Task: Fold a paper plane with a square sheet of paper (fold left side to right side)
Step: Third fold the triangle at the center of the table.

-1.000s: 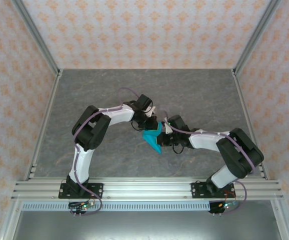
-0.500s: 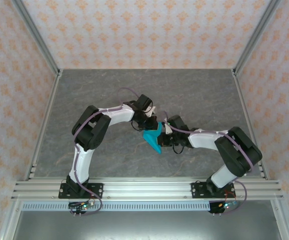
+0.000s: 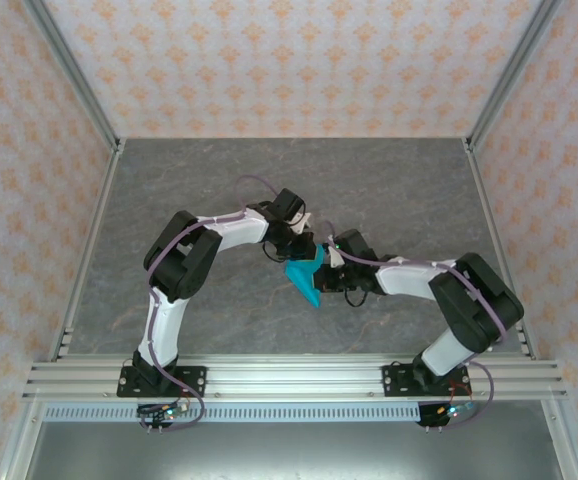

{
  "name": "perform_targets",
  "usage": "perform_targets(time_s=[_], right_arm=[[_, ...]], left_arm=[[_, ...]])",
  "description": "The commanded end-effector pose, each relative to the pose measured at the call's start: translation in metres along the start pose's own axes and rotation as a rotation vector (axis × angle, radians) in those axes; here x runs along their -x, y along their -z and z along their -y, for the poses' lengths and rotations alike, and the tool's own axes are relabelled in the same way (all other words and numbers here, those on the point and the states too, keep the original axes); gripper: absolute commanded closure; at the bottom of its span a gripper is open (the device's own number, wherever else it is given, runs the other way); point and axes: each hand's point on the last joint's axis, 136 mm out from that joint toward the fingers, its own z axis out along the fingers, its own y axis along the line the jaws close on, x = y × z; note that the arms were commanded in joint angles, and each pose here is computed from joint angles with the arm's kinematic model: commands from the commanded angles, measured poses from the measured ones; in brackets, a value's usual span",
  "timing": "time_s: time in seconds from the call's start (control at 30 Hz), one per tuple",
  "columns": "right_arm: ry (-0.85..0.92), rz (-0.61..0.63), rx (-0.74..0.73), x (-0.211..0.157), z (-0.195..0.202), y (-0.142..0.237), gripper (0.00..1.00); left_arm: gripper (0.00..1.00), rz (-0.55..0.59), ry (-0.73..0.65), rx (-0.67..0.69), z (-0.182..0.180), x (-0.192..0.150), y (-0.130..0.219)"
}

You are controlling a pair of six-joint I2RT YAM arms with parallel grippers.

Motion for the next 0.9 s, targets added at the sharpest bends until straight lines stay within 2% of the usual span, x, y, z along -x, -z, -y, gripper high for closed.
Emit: perform_targets(time_s=[0.0,0.87], right_arm=[[0.008,0.049,-0.010,0.009,-0.001,0.007,0.92],[-0.002,0.046,0.046,0.011,-0.010,0.002,0.92]], left_arm=[[0.91,-0.100,0.046,0.083,-0.029,-0.033,-0.025],[0.91,-0.098,0.047,0.078,-0.028,-0.033,-0.025]])
